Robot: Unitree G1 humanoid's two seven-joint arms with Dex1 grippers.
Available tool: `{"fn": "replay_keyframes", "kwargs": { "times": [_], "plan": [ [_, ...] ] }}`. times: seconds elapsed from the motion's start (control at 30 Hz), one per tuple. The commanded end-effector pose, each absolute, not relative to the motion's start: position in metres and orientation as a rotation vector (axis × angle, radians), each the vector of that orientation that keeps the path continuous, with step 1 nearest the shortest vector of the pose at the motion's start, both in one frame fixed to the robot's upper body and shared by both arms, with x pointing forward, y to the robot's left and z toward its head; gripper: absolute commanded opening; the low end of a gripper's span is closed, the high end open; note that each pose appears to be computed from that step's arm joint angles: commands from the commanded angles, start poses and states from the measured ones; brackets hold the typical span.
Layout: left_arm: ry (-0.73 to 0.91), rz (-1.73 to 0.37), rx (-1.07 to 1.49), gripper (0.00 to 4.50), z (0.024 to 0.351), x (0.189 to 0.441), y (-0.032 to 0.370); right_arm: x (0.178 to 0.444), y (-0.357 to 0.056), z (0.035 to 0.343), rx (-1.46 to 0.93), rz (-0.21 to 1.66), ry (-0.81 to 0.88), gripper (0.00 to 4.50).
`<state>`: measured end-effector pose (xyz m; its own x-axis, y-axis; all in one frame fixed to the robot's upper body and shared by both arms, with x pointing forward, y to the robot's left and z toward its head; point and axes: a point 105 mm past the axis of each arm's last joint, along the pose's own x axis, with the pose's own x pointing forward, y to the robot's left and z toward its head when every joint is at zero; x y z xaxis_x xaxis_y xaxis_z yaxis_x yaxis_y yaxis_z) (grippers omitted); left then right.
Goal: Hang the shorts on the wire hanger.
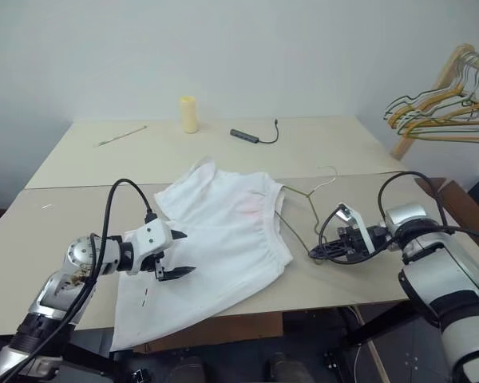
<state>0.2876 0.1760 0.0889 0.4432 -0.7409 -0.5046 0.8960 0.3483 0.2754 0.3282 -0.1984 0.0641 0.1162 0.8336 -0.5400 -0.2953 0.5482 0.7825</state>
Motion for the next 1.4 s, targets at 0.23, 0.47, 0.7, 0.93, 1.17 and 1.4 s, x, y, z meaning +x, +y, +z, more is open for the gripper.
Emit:
{"fn": "replay_keyframes", "kwargs": {
  "times": [0.23, 0.47, 0.7, 0.93, 1.17, 1.4],
  "plan": [
    [0.256, -1.08, 0.596, 4.48, 0.1, 0.295, 0.171, 0.373, -0.19, 0.079, 0.263, 0.839, 0.937, 0.0],
    [0.198, -1.068, 0.615, 4.48, 0.115, 0.306, 0.173, 0.388, -0.179, 0.108, 0.057, 0.887, 0.736, 0.0],
    [-0.19, -1.065, 0.591, 4.48, 0.237, 0.33, 0.159, 0.376, -0.158, 0.146, -0.225, 0.942, 0.544, 0.0],
    [-0.263, -1.027, 0.766, 4.48, 0.285, 0.356, 0.175, 0.362, -0.138, 0.158, -0.524, 0.964, 0.434, 0.0],
    [-0.103, -1.108, 0.857, 4.48, 0.273, 0.374, 0.188, 0.353, -0.116, 0.152, -0.626, 0.994, 0.401, 0.0],
    [-0.004, -1.266, 0.799, 4.48, 0.263, 0.372, 0.182, 0.346, -0.097, 0.154, -0.61, 1.04, 0.381, 0.0]
  ]
}}
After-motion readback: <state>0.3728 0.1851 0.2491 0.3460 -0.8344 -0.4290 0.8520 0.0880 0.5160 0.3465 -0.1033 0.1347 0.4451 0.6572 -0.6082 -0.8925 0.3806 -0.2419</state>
